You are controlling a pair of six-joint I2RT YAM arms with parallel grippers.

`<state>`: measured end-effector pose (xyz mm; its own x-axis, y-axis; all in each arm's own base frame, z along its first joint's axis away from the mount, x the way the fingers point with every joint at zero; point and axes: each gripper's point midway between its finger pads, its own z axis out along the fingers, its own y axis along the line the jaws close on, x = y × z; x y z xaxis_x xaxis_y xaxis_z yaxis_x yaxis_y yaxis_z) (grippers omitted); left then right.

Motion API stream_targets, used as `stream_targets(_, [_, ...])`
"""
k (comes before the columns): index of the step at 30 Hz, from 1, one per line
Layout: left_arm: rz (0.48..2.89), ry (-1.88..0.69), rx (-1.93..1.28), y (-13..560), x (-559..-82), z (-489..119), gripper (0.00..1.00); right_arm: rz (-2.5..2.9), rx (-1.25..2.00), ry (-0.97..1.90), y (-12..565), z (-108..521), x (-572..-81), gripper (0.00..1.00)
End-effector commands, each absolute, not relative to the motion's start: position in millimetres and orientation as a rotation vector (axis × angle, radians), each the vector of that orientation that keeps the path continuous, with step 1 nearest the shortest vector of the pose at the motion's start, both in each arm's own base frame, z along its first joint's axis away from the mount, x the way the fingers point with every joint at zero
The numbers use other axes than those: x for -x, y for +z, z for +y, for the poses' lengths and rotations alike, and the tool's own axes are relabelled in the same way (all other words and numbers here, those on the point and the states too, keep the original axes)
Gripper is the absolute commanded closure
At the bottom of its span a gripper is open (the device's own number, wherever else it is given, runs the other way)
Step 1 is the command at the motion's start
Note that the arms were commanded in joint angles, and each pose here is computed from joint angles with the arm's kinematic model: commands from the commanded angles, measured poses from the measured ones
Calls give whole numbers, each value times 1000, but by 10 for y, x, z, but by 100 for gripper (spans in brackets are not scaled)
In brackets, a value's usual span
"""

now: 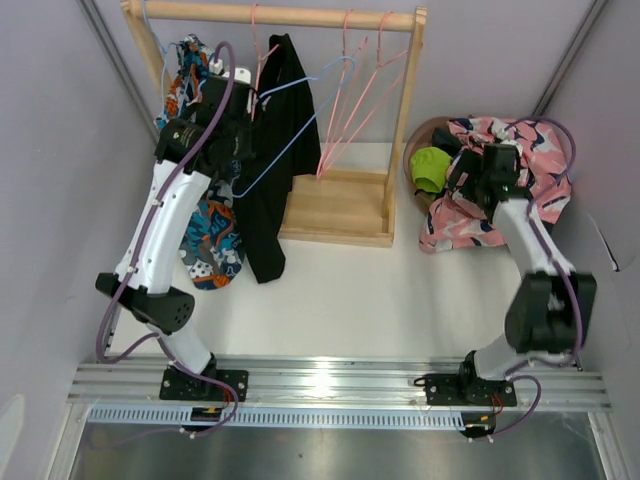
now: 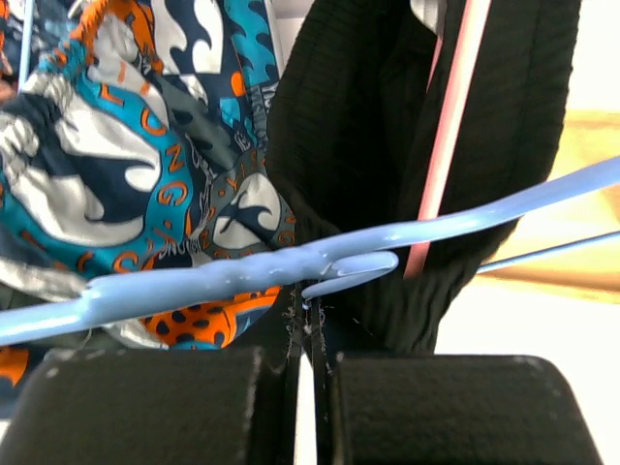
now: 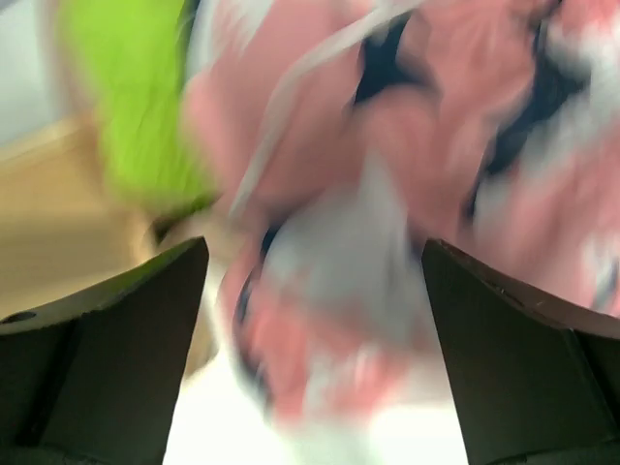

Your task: Remove the shorts from the hanger

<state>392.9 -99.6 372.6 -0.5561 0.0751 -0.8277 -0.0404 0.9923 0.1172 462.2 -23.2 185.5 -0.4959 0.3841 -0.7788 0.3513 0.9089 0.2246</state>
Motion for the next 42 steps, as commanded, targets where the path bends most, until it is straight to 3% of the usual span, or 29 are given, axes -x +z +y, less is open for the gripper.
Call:
stream_targets(1, [2105,184,51,3883,-4040,-917,100,1790,-471,163,3049,-56,-4157,1])
stream_targets(7, [2083,441,169,3881,-4008,-538,100,1789,-367,290,3073,262,-3168,1])
stream_targets(14, [2047,383,311,4022,-3925,-429,100,1806,-250,375,3071,529,-2589,1])
stream_targets(28, [1866,-139,387,4496,-4266,-1309,100,1792,-186,400,3215,548,-2126,2])
stream_targets(38, [1692,-265,329,5159,-3802,-1485,100,1815,-198,422,3025,570,-2082,2])
stream_targets(42, [1726,-286,231,5136,-3659,-1599,100,1821,-187,456,2989,627,-2074,2])
